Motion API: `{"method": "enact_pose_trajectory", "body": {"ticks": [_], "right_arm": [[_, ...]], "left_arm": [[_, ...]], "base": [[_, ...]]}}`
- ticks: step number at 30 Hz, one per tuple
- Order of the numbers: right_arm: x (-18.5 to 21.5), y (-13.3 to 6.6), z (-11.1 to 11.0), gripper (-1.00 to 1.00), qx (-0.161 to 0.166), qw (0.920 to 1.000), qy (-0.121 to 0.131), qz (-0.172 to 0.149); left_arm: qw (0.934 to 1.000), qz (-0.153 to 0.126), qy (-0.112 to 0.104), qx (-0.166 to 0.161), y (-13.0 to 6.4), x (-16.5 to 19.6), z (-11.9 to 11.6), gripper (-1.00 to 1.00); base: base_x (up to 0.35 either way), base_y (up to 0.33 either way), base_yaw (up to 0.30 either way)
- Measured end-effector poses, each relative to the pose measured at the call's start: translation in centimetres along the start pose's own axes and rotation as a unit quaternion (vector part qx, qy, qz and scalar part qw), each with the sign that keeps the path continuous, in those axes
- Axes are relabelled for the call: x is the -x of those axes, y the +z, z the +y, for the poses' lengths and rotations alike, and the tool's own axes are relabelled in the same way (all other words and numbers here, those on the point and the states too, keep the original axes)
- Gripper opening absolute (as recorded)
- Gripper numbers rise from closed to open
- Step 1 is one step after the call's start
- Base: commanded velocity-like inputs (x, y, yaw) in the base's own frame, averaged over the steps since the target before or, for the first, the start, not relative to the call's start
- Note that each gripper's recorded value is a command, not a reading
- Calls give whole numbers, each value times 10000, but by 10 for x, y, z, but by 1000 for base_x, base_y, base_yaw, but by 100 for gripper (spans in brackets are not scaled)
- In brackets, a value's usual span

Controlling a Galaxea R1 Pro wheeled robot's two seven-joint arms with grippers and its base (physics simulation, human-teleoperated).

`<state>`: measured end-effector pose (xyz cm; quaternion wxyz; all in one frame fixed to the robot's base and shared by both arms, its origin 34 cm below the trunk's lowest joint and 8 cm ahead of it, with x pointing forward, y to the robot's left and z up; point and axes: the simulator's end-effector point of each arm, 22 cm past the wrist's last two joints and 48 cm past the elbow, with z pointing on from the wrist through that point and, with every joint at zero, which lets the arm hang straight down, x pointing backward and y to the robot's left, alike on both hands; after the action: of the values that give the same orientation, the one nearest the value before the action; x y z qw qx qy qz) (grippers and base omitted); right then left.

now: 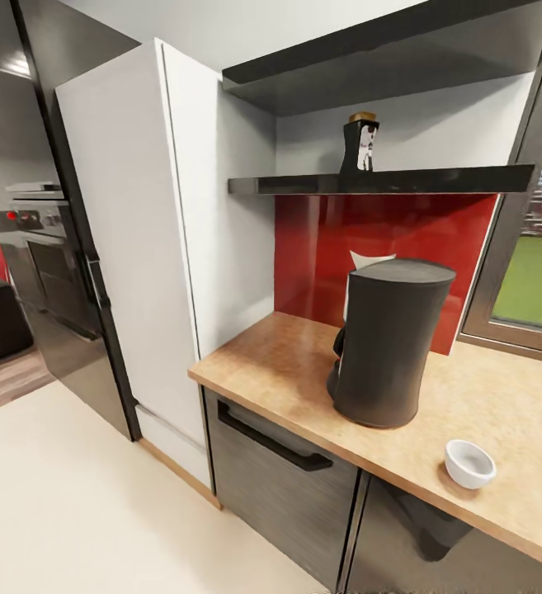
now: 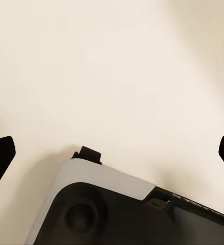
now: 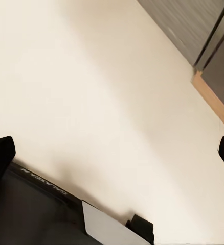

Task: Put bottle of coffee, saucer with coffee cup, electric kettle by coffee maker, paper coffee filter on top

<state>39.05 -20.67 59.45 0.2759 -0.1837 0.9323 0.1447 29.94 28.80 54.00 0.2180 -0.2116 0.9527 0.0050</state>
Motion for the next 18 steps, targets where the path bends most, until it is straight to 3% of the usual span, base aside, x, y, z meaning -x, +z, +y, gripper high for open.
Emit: {"method": "enact_pose_trajectory", "body": {"ticks": [4,9,13,15,18], "right_arm": [[0,0,2,100,15,10000,-2,2],[2,3,8,100,53,10000,-33,-14],[-2,3,-4,100,-72,9999,-121,18],[-39,-4,-12,100,-239,9992,-146,279],[-49,-5,-9,100,-262,9990,-138,342]], "left_arm": [[10000,1,-2,2,0,0,0,100],[10000,-4,0,5,0,0,1,100],[10000,-7,0,9,0,1,2,100],[10000,-6,0,9,0,1,1,100],[10000,-4,-4,12,0,1,2,100]], "base": [[0,0,-218],[0,0,-68],[0,0,-16],[0,0,-2],[0,0,-1]]}}
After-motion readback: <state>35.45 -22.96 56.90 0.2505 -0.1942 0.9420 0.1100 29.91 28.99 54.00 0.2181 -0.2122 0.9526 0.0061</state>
